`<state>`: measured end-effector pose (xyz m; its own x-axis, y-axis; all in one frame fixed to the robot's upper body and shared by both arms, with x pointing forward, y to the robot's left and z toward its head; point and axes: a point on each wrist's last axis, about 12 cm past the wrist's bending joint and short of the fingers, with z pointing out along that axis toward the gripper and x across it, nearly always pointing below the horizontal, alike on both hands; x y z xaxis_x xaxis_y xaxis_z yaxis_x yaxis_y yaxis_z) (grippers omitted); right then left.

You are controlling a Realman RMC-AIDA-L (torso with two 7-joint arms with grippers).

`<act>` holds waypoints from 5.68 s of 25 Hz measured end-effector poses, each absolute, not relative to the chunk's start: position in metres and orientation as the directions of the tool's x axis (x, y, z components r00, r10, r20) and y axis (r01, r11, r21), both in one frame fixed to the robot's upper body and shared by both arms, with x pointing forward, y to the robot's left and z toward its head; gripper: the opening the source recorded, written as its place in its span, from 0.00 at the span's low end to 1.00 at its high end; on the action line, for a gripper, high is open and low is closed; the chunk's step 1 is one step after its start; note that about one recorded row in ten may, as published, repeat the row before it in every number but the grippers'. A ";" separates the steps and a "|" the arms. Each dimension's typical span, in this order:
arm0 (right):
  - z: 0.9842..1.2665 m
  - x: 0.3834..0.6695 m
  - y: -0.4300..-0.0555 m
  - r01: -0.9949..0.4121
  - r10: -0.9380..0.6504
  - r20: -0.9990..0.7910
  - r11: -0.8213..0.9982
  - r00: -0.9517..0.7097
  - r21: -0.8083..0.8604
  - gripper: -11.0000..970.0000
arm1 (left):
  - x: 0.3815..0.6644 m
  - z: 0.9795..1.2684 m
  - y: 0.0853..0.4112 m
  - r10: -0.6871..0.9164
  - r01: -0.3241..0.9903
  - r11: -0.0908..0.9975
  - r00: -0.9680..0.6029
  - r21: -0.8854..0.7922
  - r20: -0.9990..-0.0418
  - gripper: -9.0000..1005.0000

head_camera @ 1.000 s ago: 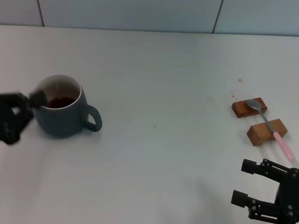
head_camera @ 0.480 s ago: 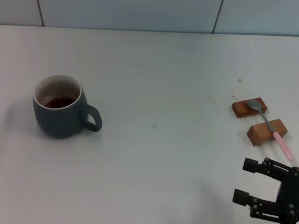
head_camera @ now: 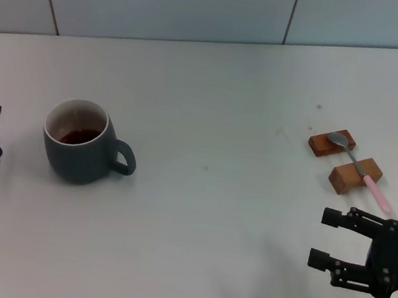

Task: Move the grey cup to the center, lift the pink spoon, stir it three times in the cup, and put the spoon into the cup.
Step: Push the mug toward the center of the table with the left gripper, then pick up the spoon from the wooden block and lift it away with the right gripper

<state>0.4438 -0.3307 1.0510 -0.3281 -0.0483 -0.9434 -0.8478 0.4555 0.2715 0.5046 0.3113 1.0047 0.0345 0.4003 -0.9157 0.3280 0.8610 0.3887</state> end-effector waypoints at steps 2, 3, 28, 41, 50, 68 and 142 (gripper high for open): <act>1.051 0.444 -0.330 -0.848 -0.049 -0.944 0.455 -0.327 0.271 0.84 | 0.505 1.003 0.308 0.417 0.329 0.853 0.035 0.405 -0.908 0.01; 1.051 0.444 -0.330 -0.848 -0.049 -0.944 0.455 -0.327 0.271 0.84 | 0.505 1.002 0.305 0.427 0.331 0.848 0.036 0.414 -0.903 0.01; 1.050 0.443 -0.330 -0.846 -0.045 -0.943 0.457 -0.330 0.275 0.84 | 0.520 1.002 0.221 0.392 0.504 0.775 0.091 0.382 -0.915 0.01; 1.049 0.442 -0.328 -0.849 -0.038 -0.942 0.446 -0.333 0.282 0.84 | 0.526 1.012 0.176 0.319 0.599 0.736 0.104 0.316 -0.942 0.01; 1.048 0.444 -0.327 -0.848 -0.039 -0.943 0.451 -0.331 0.279 0.84 | 0.535 1.016 0.189 0.222 0.514 0.832 0.034 0.208 -0.974 0.01; 1.043 0.445 -0.325 -0.827 -0.015 -0.937 0.476 -0.348 0.299 0.84 | 0.521 1.045 0.277 0.036 0.792 0.601 -0.160 -0.106 -0.986 0.01; 1.003 0.369 -0.334 -0.072 0.943 0.057 -0.086 -0.328 0.994 0.84 | 0.487 1.067 0.331 0.122 0.880 0.468 -0.159 -0.084 -0.980 0.81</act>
<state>0.3694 -0.3337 1.0029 -0.3284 0.9428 0.0574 -0.0719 -0.0855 0.9937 0.4875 0.3314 1.0666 -0.1585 0.1220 -0.9798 0.8800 0.4675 -0.0842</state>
